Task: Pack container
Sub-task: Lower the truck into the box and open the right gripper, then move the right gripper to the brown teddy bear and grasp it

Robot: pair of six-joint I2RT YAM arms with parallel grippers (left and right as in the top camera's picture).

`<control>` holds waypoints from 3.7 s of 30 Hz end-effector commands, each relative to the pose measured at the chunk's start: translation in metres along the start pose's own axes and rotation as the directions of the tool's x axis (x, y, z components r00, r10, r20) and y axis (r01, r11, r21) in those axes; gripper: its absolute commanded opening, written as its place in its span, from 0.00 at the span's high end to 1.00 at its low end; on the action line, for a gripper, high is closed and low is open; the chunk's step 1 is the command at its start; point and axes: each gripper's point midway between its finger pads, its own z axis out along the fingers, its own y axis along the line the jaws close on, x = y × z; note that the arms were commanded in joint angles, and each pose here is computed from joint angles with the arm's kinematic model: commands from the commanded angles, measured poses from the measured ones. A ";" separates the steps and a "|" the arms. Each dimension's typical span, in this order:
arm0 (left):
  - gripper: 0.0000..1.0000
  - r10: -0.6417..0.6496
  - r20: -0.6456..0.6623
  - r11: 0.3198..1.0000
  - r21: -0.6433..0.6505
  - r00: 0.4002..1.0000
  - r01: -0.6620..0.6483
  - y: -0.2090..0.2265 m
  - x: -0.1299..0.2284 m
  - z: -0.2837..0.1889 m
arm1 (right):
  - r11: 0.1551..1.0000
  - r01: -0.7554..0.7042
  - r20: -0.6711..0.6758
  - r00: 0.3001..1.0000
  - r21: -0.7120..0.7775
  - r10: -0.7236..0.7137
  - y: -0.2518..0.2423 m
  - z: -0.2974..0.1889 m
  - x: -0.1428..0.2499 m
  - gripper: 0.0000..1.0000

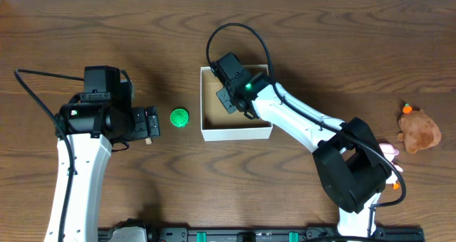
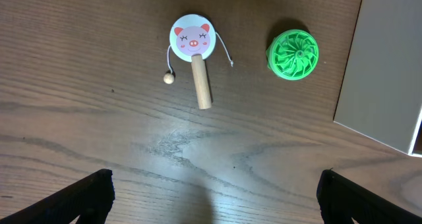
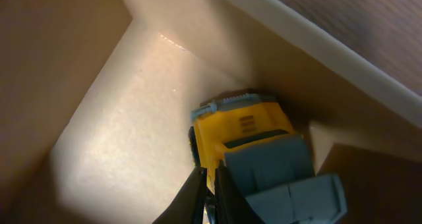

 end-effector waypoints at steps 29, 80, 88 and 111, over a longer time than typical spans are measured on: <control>0.02 -0.005 0.009 1.000 0.000 1.000 0.005 0.001 -0.004 -0.003 | 0.963 -0.230 0.019 0.973 0.142 0.229 -0.032 0.000 0.004 0.83; 0.02 -0.005 0.009 1.000 0.000 1.000 0.005 0.000 -0.004 -0.003 | 0.934 -0.355 0.055 0.934 0.041 0.353 -0.169 -0.196 -0.001 0.01; 0.02 -0.013 0.009 1.000 0.000 1.000 0.013 0.000 -0.004 -0.003 | 0.722 -0.642 -0.050 0.737 0.260 0.674 -0.291 -0.232 0.115 0.01; 0.02 -0.020 0.009 1.000 0.000 1.000 0.020 0.000 -0.004 -0.003 | 0.615 -0.685 -0.080 0.640 0.392 0.764 -0.393 -0.175 0.310 0.01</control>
